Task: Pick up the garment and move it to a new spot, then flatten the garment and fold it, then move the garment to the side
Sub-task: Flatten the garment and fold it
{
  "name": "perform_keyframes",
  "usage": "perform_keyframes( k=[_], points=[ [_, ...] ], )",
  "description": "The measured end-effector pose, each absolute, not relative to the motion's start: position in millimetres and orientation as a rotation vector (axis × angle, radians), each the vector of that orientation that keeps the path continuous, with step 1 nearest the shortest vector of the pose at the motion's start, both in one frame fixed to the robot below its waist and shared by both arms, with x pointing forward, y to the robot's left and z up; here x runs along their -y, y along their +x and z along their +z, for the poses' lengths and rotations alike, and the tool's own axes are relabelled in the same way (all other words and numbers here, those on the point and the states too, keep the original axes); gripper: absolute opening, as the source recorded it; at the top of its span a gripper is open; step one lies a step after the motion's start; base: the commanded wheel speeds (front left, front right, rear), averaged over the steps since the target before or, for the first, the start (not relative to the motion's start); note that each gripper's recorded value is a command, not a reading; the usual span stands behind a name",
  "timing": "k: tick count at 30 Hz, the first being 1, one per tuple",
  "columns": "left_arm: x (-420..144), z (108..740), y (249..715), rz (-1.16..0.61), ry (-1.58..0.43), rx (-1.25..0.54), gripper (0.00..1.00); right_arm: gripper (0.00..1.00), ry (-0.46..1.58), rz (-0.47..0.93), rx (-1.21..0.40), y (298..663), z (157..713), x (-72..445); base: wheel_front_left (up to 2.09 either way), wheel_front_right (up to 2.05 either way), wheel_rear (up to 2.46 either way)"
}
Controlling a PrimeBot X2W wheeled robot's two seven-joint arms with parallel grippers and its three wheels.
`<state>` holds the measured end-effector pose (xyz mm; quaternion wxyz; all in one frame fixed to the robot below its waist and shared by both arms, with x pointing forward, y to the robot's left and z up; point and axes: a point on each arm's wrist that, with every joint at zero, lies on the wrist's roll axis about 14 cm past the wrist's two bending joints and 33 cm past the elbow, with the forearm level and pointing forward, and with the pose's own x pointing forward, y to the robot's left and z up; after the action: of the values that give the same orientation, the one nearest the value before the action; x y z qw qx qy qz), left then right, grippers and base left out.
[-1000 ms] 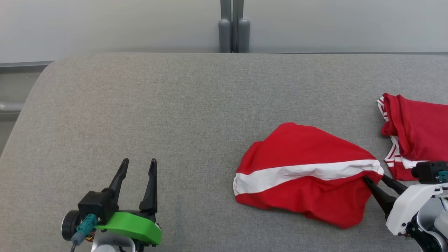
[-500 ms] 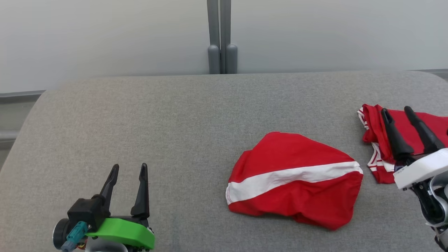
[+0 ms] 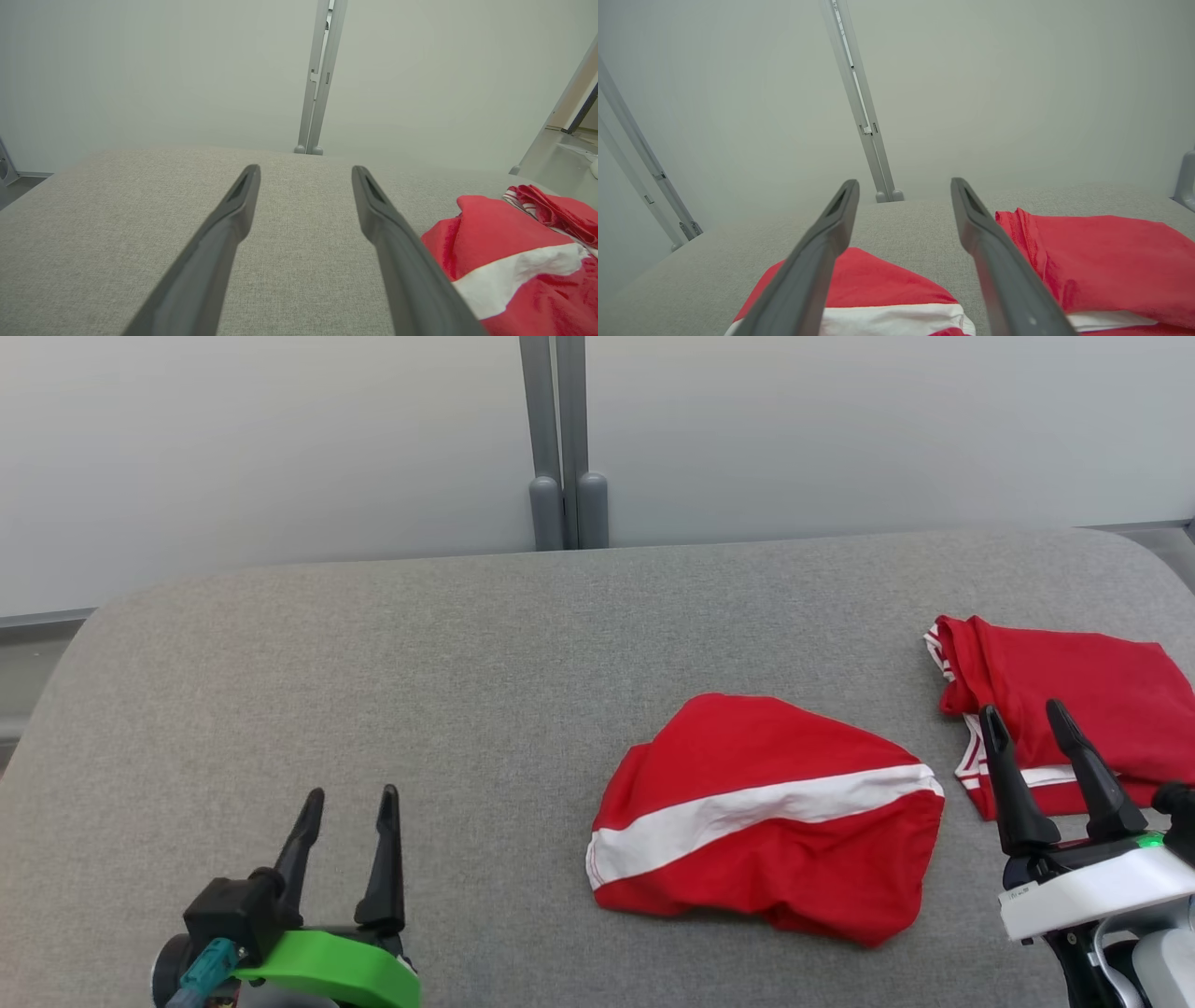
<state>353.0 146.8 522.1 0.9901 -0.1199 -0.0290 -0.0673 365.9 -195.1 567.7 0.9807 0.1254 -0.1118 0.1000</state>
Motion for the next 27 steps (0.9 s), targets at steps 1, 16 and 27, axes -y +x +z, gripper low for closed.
perform_keyframes(
  k=[1, 16, 27],
  points=[
    [-143, 519, 353, -0.149, -0.25, 0.041, 1.0, 1.0, 0.248, 0.201, 0.226, 365, 568, 196, 0.0, 0.0, 0.0],
    [-19, 426, 330, -0.566, -0.401, -0.594, 1.0, 1.0, 0.194, 0.183, 0.236, 371, 576, 212, 0.0, 0.0, 0.0],
    [12, 394, 342, -0.639, -0.44, -0.78, 1.0, 1.0, 0.19, 0.113, 0.195, 365, 563, 235, 0.0, 0.0, 0.0]
  ],
)
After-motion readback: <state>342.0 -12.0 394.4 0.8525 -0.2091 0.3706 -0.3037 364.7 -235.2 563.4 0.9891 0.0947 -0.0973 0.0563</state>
